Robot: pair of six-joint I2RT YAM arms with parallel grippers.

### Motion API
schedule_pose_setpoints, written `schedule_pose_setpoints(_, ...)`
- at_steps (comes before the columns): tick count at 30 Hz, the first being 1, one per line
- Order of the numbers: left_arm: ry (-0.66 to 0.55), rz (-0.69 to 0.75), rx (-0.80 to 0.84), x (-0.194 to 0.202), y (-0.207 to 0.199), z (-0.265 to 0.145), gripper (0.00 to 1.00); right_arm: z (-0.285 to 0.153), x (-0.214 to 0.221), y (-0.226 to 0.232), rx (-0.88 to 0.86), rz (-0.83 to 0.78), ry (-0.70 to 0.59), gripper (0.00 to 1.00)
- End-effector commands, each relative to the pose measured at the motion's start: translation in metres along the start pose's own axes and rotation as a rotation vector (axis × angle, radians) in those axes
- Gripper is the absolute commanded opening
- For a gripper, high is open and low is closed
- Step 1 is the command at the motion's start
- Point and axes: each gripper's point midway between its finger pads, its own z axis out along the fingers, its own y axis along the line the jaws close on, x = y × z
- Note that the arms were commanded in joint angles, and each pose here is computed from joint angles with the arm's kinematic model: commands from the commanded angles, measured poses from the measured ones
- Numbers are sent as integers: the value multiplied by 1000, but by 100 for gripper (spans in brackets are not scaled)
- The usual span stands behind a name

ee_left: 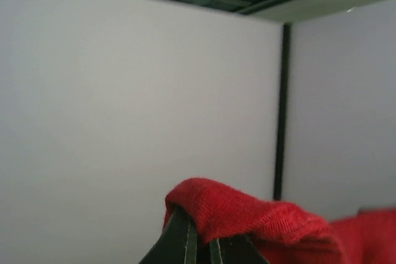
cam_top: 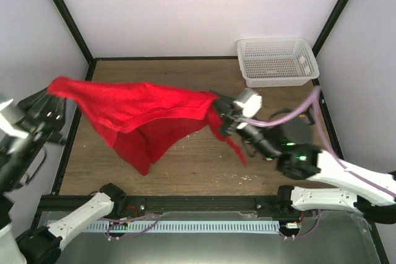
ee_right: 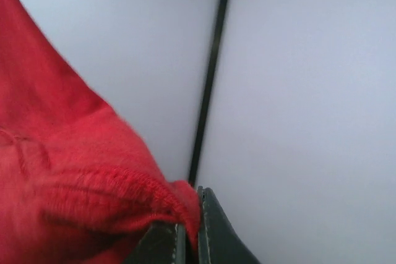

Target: Pin the brooch onto the clothing

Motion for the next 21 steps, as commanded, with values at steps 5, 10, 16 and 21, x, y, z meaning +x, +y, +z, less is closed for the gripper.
schedule_pose_setpoints(5, -217, 54, 189, -43, -29, -80, 0, -78, -135, -7, -314, 10, -224, 1)
schedule_pose_setpoints(10, -187, -9, -59, -17, 13, -44, 0, -50, -127, -51, 9, -89, -195, 1)
schedule_pose_setpoints(16, 84, -34, -379, 99, 60, 73, 0, 20, -55, -128, 337, -230, -48, 1)
schedule_pose_setpoints(21, 319, 16, -593, 224, 108, 143, 0, 72, 59, -178, 299, -209, 44, 1)
